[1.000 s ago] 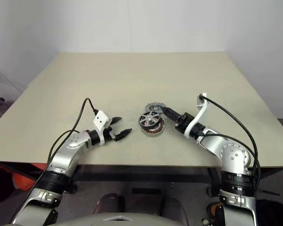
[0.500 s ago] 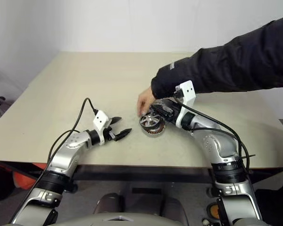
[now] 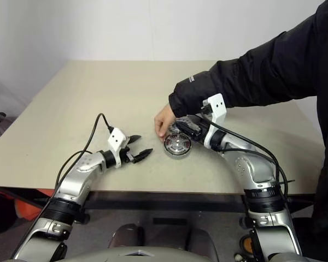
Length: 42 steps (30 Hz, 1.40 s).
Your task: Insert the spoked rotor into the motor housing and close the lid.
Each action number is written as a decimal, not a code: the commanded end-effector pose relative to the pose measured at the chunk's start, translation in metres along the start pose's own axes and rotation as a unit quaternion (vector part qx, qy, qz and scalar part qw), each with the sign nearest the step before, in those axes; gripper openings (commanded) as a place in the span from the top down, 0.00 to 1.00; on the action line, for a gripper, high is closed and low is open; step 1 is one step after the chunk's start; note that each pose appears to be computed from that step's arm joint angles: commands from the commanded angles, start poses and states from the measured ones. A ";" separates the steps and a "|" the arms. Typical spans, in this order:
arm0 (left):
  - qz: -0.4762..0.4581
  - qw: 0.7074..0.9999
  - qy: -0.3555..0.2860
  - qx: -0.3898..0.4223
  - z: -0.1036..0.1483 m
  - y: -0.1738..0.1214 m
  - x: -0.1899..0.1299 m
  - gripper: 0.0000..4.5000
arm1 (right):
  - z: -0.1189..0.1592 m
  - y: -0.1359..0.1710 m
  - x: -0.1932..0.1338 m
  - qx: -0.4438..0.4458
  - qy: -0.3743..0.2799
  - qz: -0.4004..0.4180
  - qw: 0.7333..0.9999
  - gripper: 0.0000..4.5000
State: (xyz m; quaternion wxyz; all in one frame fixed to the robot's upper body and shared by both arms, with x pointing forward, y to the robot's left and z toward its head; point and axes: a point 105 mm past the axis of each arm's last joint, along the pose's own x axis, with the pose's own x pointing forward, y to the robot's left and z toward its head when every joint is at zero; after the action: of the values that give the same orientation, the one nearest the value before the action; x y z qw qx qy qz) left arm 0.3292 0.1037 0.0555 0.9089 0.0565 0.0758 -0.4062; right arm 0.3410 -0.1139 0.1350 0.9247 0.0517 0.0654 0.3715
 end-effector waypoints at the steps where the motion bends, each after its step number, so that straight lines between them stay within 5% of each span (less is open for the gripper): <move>1: 0.007 1.000 -0.019 0.015 0.013 0.006 0.000 0.05 | 0.013 -0.002 -0.002 -0.017 -0.022 -0.002 1.000 0.27; 30: 0.010 1.000 -0.020 0.014 0.012 0.005 0.000 0.05 | 0.002 -0.001 -0.004 -0.024 0.001 0.006 1.000 0.27; 42: 0.009 1.000 -0.022 0.013 0.013 0.005 0.001 0.05 | -0.025 -0.013 -0.013 -0.187 0.093 0.016 0.978 0.27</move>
State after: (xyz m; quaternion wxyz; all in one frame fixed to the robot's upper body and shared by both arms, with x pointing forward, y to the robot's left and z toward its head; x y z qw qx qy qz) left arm 0.3306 0.1044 0.0550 0.9120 0.0557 0.0756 -0.3992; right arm 0.3349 -0.1329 0.0973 0.9055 -0.1349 0.1072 0.3878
